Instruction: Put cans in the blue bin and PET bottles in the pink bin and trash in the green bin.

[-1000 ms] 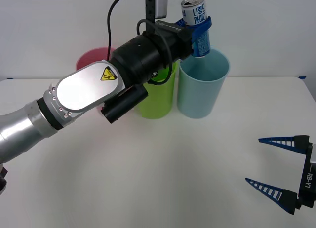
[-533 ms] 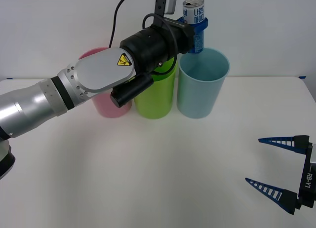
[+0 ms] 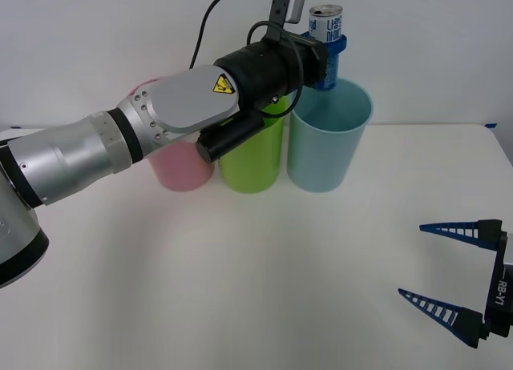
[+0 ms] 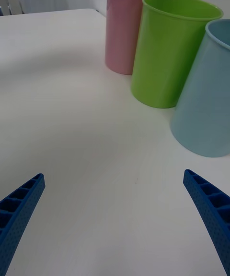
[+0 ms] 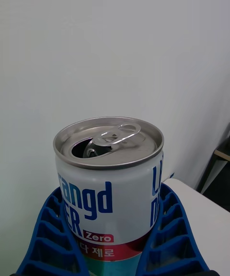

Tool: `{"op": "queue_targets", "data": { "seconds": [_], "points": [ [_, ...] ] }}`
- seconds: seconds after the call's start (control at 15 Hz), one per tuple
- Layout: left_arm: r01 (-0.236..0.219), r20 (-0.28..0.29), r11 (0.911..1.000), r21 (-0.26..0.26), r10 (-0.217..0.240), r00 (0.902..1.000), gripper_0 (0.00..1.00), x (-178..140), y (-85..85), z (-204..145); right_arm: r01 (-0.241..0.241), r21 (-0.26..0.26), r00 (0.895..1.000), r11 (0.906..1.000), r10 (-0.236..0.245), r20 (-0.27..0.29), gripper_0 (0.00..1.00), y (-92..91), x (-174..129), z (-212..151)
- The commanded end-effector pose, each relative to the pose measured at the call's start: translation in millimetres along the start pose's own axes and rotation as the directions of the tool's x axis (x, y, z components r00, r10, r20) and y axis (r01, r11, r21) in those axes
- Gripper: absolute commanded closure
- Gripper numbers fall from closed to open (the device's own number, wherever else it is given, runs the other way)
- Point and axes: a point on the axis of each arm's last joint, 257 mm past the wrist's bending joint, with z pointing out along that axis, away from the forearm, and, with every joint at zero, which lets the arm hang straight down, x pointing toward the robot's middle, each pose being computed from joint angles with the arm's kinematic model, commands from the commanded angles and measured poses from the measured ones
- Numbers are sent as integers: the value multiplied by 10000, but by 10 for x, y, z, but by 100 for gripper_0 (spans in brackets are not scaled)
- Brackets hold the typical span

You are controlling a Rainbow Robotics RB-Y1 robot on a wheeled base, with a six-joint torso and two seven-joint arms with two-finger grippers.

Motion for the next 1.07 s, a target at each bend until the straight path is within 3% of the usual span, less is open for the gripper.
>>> {"op": "queue_targets", "data": {
  "seconds": [0.07, 0.53, 0.8, 0.87, 0.93, 1.0, 1.07],
  "points": [
    [-62, -265, 10000, -35, 61, 9996, 100, 90, 19, 61, 0, 0, 10000, 10000, 0, 0, 0, 0, 0, 0],
    [-191, -776, 9998, 32, 193, 9968, 100, 310, 22, 66, 0, 0, 10000, 10000, 0, 0, 0, 0, 0, 0],
    [23, -805, 10000, 19, -21, 9967, 97, 324, 19, 65, 0, 0, 10000, 10000, 0, 0, 0, 0, 0, 0],
    [99, -807, 10000, 12, -98, 9967, 73, 325, 20, 65, 0, 0, 10000, 10000, 0, 0, 0, 0, 0, 0],
    [167, -797, 9999, 8, -166, 9967, 28, 324, 13, 68, 0, 0, 10000, 10000, 0, 0, 0, 0, 0, 0],
    [190, -795, 9998, 38, -187, 9967, 9, 316, 0, 71, 0, 0, 10000, 10000, 0, 0, 0, 0, 0, 0],
    [286, -776, 9996, 69, -280, 9966, 0, 299, -23, 80, 0, 0, 10000, 10000, 0, 0, 0, 0, 0, 0]
  ]
}}
